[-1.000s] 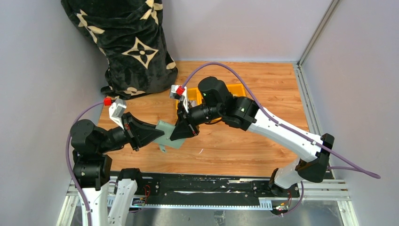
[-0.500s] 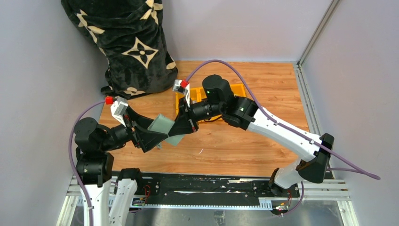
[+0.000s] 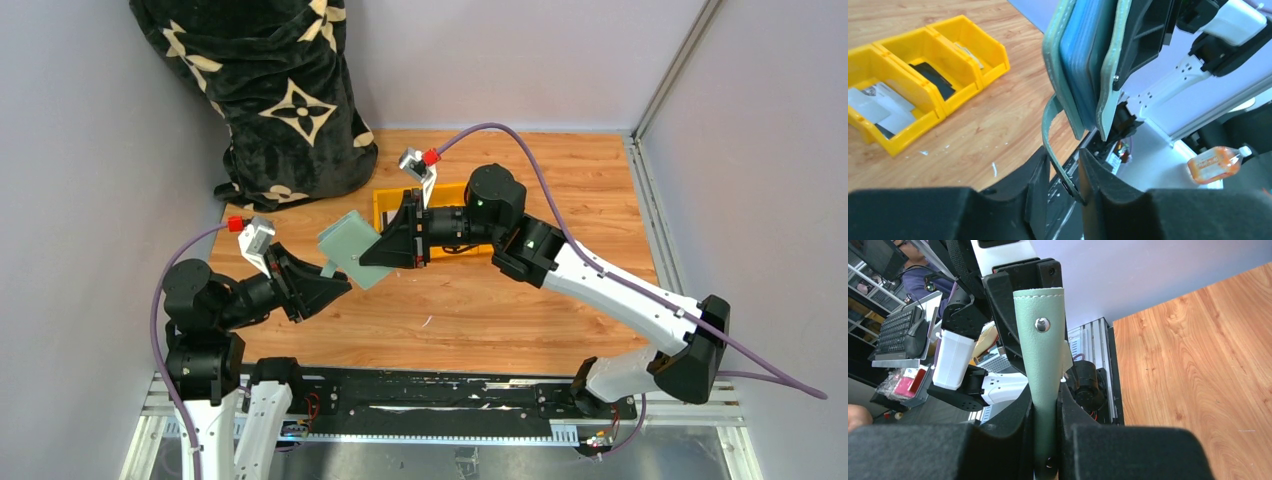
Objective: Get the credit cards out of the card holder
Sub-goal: Open the card holder.
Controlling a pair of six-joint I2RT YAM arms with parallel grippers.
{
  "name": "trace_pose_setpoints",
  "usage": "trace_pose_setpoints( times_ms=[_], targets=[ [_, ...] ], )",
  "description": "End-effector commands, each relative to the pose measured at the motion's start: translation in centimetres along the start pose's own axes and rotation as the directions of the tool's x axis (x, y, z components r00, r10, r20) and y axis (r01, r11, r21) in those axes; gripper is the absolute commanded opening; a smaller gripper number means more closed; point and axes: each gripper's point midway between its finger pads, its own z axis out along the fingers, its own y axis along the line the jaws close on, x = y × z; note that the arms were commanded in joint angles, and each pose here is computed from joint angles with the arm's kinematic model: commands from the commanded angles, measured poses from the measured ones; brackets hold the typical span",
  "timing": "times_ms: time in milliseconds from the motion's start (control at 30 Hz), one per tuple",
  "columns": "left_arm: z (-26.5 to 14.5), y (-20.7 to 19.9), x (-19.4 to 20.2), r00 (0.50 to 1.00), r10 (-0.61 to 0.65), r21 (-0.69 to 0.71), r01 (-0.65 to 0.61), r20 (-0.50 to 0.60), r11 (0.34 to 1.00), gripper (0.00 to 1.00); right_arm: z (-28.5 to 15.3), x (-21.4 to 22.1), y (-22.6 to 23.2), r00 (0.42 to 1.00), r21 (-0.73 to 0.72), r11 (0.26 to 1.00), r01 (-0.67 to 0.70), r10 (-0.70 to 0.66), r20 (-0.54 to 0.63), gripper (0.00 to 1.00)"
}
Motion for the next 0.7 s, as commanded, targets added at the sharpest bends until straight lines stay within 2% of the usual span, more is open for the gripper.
trace_pose_setpoints(
  times_ms=[0,167,333,667],
  targets=[
    [-0.2,-0.1,0.1,1.0,0.023,-0.009,-0.023,-0.009,1.0,0.27,-1.1,-2.2,1.1,0.995,-0.026,0.999,0.025,-0.023,0.093,0.0],
    [-0.1,0.8,-0.4,1.0,0.031,-0.051,-0.031,0.0,0.998,0.11,-1.5,-1.3,1.2,0.997,-0.051,0.999,0.004,0.001,0.082,0.0],
    [-0.1,1.5,-0.8,0.997,0.07,-0.095,-0.071,-0.011,0.993,0.0,-2.0,-1.0,1.5,0.997,-0.073,0.997,-0.005,0.01,0.08,0.0],
    [-0.4,1.8,-1.0,0.99,0.141,-0.12,-0.142,-0.013,0.983,0.0,-2.1,-0.9,2.1,0.995,-0.134,0.99,-0.036,0.048,0.09,0.0]
  ],
)
